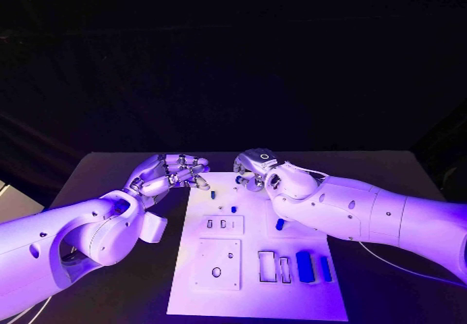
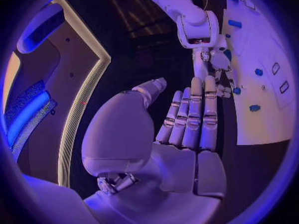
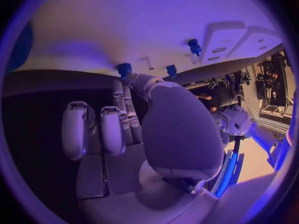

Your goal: Assemble the parts on the task board

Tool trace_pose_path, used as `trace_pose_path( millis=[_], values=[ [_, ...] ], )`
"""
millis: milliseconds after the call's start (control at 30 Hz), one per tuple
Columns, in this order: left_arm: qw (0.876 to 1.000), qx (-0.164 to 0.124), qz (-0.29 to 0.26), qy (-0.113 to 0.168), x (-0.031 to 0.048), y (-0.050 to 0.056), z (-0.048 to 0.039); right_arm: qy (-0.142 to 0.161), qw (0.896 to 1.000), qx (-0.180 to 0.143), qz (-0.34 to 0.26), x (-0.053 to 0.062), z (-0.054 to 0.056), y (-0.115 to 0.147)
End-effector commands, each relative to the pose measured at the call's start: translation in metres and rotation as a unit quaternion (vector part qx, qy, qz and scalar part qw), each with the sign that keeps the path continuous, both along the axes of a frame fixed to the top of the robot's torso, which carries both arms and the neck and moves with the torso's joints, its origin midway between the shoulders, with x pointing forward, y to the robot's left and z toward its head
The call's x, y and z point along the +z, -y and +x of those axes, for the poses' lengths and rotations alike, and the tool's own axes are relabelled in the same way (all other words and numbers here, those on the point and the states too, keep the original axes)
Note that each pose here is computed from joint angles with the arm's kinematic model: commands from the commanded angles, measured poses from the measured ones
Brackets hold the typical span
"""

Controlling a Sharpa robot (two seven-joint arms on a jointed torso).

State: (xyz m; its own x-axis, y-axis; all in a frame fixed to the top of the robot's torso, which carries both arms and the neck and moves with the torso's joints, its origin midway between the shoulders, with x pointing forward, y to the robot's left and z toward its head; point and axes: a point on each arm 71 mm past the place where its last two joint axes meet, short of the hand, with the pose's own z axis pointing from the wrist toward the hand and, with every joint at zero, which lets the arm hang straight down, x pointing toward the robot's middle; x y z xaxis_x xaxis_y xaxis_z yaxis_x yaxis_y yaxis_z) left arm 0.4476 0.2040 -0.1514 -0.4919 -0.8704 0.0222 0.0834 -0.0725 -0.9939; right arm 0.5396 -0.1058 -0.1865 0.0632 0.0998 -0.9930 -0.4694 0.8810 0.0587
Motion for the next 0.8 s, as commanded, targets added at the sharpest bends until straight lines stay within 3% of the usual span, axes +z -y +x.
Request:
trace_pose_path(
  millis=[33, 267, 467, 667, 800],
  values=[
    [1.000, -0.010, -0.004, 0.002, 0.0019, 0.002, -0.0007, 0.004, 1.000, 0.003, 0.000, 0.000, -0.001, 0.000],
    [1.000, -0.006, -0.003, 0.002, 0.0015, -0.001, 0.0005, 0.004, 1.000, 0.003, 0.015, 0.003, -0.010, 0.015],
    [1.000, -0.002, -0.002, 0.003, 0.0010, -0.005, 0.0018, -0.008, 0.999, -0.014, 0.052, 0.017, -0.025, 0.051],
    [1.000, 0.002, -0.001, 0.003, 0.0005, -0.008, 0.0033, -0.044, 0.994, -0.047, 0.089, 0.033, -0.032, 0.090],
    [1.000, 0.002, -0.001, 0.003, 0.0000, -0.008, 0.0044, -0.084, 0.989, -0.076, 0.100, 0.035, -0.029, 0.114]
  ],
)
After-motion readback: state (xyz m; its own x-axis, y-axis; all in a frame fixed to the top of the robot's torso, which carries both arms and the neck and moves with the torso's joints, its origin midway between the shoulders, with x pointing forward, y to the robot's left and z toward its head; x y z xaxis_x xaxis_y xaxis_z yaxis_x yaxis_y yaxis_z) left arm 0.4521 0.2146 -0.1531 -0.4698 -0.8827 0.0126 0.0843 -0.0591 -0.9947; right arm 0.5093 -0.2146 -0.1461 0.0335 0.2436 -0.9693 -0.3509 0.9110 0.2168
